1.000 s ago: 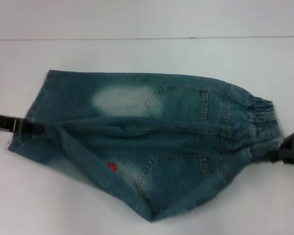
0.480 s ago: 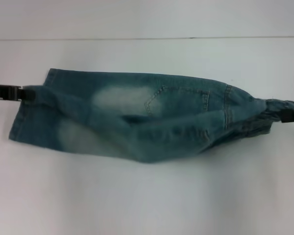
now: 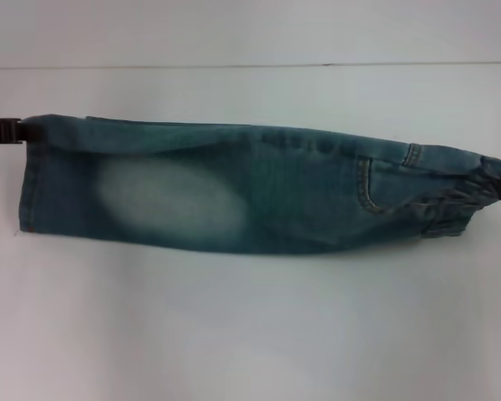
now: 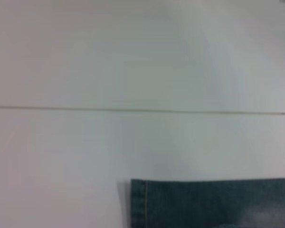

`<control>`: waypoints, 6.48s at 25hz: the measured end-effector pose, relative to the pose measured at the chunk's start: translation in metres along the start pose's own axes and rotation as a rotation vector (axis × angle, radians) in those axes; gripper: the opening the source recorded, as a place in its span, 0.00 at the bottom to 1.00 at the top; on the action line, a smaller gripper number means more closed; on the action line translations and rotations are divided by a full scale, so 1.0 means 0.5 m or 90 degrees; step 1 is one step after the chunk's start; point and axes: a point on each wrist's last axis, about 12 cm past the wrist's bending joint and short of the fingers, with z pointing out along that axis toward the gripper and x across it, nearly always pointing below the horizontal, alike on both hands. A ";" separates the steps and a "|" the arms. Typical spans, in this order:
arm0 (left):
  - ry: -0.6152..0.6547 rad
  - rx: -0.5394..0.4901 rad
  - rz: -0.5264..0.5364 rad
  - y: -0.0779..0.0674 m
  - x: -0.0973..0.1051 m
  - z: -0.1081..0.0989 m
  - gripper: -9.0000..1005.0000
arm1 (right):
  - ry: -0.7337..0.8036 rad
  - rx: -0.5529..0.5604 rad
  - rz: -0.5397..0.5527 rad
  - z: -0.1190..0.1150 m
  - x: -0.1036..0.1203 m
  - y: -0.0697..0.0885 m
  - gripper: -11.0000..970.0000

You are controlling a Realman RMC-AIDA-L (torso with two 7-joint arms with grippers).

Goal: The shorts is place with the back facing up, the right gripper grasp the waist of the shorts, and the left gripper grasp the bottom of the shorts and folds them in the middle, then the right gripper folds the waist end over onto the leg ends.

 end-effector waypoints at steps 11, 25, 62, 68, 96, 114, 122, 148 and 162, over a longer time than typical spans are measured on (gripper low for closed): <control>-0.009 0.012 0.001 -0.020 0.000 0.025 0.07 | -0.007 -0.009 0.001 0.035 -0.014 -0.026 0.05; -0.023 -0.006 0.011 -0.039 -0.014 0.077 0.07 | 0.045 0.060 -0.018 0.085 -0.028 -0.061 0.05; -0.066 -0.060 0.023 -0.059 -0.016 0.131 0.56 | 0.060 0.193 -0.068 0.100 -0.033 -0.113 0.35; -0.106 0.074 0.083 -0.092 0.012 0.102 0.79 | 0.056 0.171 -0.074 0.071 -0.021 -0.087 0.76; -0.107 0.514 0.253 -0.148 0.158 -0.004 0.93 | -0.135 0.189 -0.157 0.127 0.261 -0.028 0.95; -0.096 0.487 0.247 -0.146 0.146 0.015 0.93 | -0.118 0.168 -0.170 0.001 0.227 -0.001 0.94; -0.102 0.482 0.252 -0.147 0.151 0.015 0.93 | -0.052 0.109 -0.163 -0.061 0.168 0.039 0.94; -0.095 0.381 0.272 -0.130 0.158 0.032 0.93 | 0.197 0.079 -0.005 0.041 0.051 0.000 0.91; -0.087 0.368 0.279 -0.131 0.155 0.039 0.93 | 0.203 0.061 -0.053 0.120 0.058 -0.019 0.89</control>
